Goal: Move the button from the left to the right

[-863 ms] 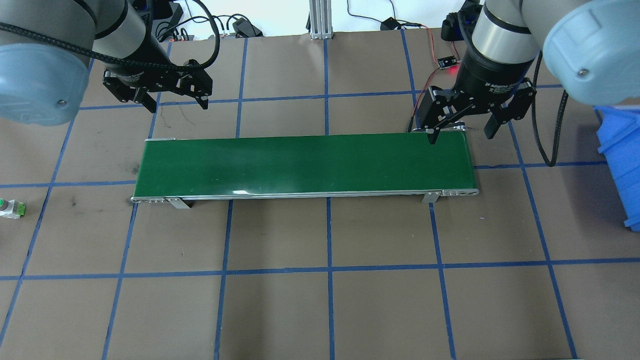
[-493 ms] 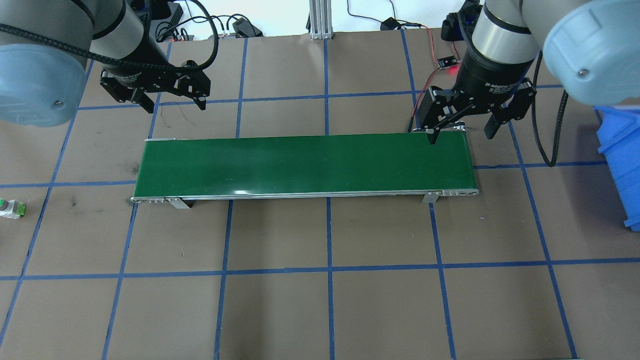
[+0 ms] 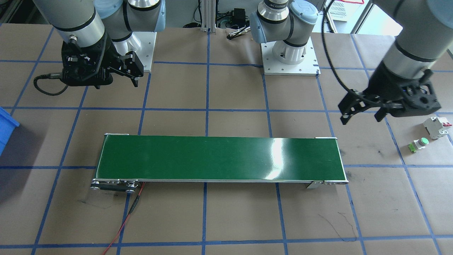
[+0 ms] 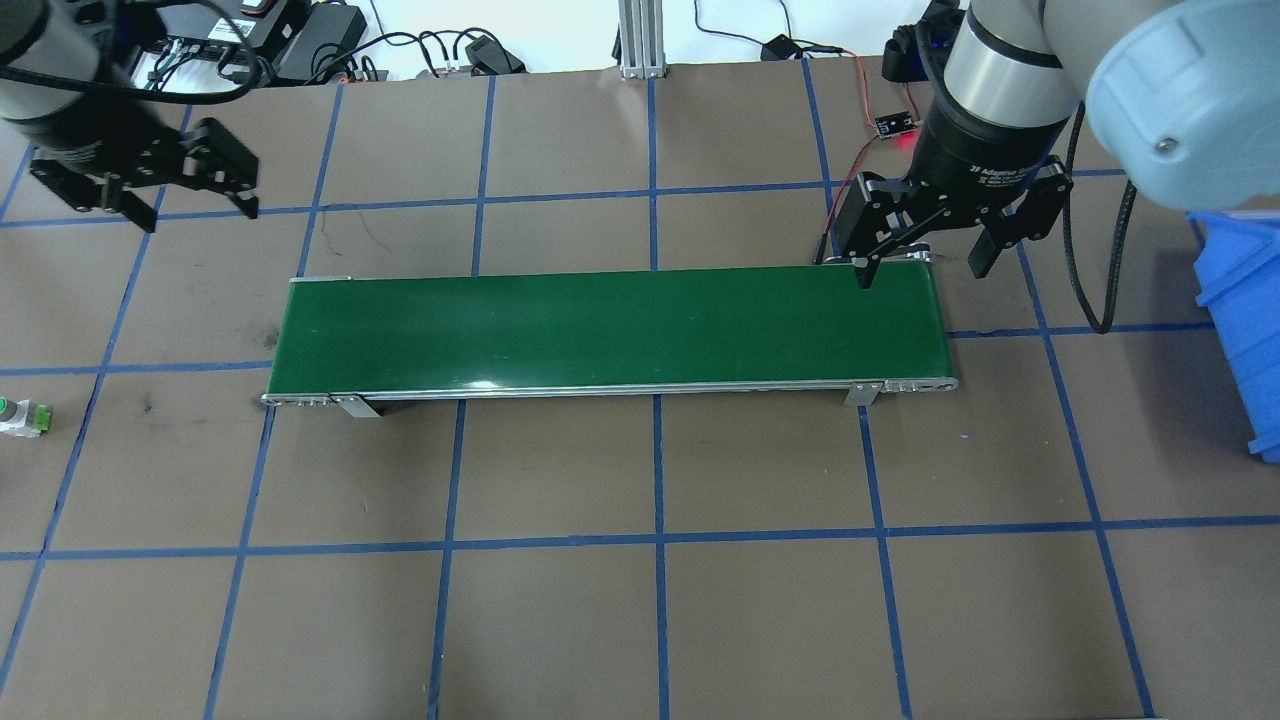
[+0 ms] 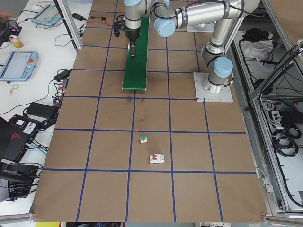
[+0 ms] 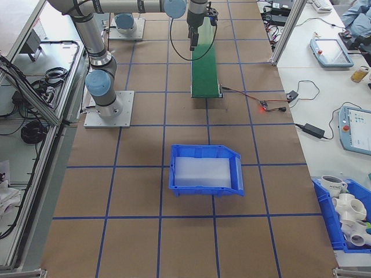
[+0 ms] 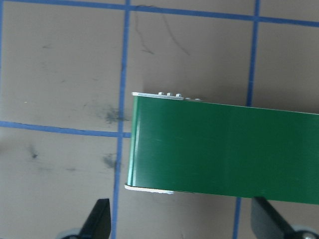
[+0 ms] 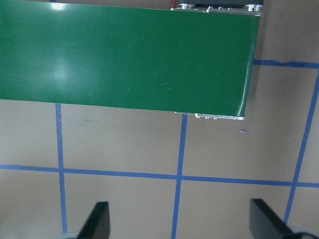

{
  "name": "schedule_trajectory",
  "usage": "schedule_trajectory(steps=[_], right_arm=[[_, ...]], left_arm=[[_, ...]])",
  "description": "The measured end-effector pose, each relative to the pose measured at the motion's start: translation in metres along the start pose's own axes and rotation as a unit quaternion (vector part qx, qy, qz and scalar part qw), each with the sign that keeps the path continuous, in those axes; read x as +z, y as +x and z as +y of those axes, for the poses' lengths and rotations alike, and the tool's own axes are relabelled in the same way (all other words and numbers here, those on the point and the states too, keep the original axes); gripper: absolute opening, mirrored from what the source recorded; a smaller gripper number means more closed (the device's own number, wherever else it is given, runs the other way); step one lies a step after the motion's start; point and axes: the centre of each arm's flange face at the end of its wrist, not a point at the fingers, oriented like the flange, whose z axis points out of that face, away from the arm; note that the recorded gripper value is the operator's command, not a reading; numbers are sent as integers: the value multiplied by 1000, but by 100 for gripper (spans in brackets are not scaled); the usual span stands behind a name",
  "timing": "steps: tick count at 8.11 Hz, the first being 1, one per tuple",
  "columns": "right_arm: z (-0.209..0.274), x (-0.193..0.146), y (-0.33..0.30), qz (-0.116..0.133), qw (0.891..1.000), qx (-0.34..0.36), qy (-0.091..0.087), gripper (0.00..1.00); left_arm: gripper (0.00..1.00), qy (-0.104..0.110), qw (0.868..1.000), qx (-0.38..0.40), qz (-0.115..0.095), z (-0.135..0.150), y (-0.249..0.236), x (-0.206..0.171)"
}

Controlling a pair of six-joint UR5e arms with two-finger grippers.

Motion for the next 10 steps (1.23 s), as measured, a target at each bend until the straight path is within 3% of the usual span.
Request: schedule_trajectory(steps=[3, 6, 9, 10], right_arm=[[0, 0, 0, 0, 1000, 1, 0, 100], [0, 1, 0, 0, 1000, 1, -1, 100], [0, 1, 0, 0, 1000, 1, -1, 100], [0, 1, 0, 0, 1000, 1, -1, 100]], left_arm=[[100, -30, 999, -29, 0, -5, -152, 33], [100, -46, 996, -75, 6, 3, -282, 94], [100, -61, 994, -94, 14, 4, -330, 149], [100, -57, 994, -90, 1, 1, -342, 164]])
